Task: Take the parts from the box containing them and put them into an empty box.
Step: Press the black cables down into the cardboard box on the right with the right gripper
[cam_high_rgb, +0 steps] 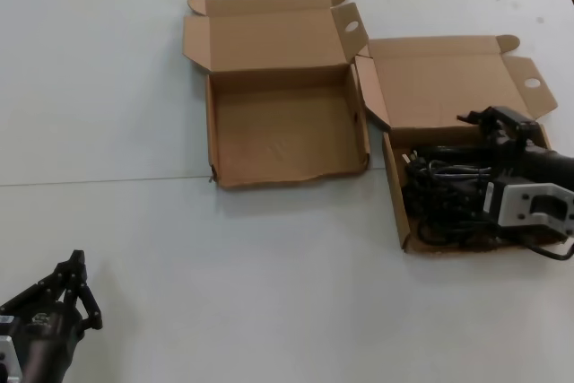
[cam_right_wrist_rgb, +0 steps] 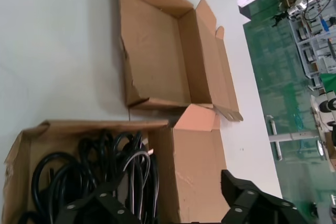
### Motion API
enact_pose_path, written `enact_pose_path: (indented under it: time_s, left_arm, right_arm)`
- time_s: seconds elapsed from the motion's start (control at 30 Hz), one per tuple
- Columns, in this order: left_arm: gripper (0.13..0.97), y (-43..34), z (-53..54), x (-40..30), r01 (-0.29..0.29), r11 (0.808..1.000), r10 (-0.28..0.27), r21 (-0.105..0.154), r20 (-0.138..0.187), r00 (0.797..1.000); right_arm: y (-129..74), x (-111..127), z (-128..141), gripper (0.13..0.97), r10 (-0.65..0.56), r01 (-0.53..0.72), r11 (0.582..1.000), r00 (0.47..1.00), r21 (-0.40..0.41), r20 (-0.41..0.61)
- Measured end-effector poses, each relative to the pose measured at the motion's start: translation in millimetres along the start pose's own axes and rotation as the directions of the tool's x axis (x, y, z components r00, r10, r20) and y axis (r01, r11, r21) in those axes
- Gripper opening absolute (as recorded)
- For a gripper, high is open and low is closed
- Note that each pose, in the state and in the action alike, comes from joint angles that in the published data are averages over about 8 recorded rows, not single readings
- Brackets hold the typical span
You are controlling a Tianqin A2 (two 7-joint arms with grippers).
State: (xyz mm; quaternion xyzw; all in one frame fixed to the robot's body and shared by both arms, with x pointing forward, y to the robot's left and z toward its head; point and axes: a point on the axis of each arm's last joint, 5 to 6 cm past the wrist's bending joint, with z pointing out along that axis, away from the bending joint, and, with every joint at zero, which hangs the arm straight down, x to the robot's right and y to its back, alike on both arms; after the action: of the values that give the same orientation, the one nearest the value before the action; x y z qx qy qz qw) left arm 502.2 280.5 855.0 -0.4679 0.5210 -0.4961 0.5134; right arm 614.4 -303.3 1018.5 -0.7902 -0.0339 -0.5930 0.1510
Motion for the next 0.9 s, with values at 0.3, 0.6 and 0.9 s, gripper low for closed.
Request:
enact_pose_path:
  time_s: [0.3,0.6,0.9]
  left_arm:
    - [0.156,0.0,0.0,0.0,0.000,1.000,0.000,0.000,0.000,1.000]
    - [0.156,0.0,0.0,0.0,0.000,1.000,0.000,0.000,0.000,1.000]
    - [0.156,0.0,0.0,0.0,0.000,1.000,0.000,0.000,0.000,1.000]
  right_arm:
    - [3.2,-2.1,8.4,0.567,0.050,-0.050,0.998,0.999,0.027,0.012]
    - [5.7,-8.5,13.5,0.367,0.085,-0.086,0.995,0.996,0.044,0.026]
    - [8.9,-18.7,19.7,0.232,0.116,-0.118,0.992,0.992,0.049,0.050]
